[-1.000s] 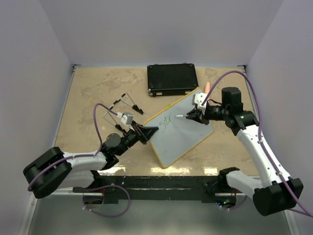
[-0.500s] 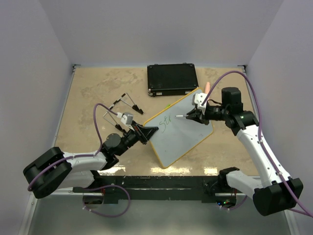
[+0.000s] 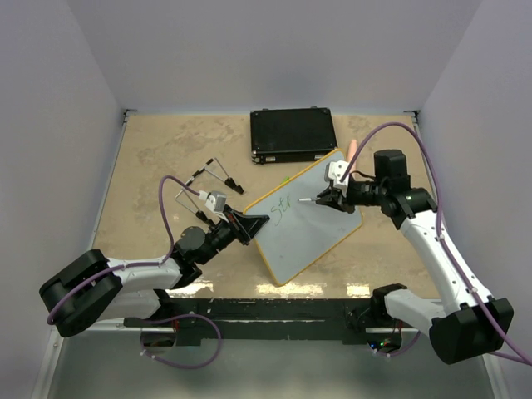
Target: Write a sentence on the whiteboard
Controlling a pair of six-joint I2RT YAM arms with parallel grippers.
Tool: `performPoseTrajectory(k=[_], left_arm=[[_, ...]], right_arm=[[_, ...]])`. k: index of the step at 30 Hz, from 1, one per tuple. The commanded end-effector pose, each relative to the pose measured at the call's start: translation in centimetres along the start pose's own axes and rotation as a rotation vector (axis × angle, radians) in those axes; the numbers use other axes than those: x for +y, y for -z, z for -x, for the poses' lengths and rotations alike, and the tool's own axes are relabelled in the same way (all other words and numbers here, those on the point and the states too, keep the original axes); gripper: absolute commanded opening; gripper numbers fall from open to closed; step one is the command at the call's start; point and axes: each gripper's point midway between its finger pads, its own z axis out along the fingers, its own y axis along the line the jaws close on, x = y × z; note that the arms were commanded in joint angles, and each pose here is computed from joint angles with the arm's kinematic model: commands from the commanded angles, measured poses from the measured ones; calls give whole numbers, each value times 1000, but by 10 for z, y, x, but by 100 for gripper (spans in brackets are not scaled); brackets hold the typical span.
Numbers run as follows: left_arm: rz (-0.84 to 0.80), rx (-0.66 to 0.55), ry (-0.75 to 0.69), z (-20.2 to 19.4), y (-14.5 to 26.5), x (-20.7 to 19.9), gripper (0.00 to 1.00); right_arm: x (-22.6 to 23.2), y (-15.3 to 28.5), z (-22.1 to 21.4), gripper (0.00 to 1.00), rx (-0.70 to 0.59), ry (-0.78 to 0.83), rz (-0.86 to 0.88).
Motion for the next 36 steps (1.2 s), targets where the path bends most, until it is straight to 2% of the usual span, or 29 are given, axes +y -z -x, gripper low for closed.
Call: performPoseTrajectory(k=[1,10,36], left_arm=[[4,76,-82,-20,7,10,0],[-1,74,-81,-19,7,8,0],[-5,84,-84,-21,6,9,0]], right_arm=[[-4,-1,0,0,4,16,8],[-6,-14,3,0,-3,12,35],[-28,-12,27,0,-62,-9,-53]])
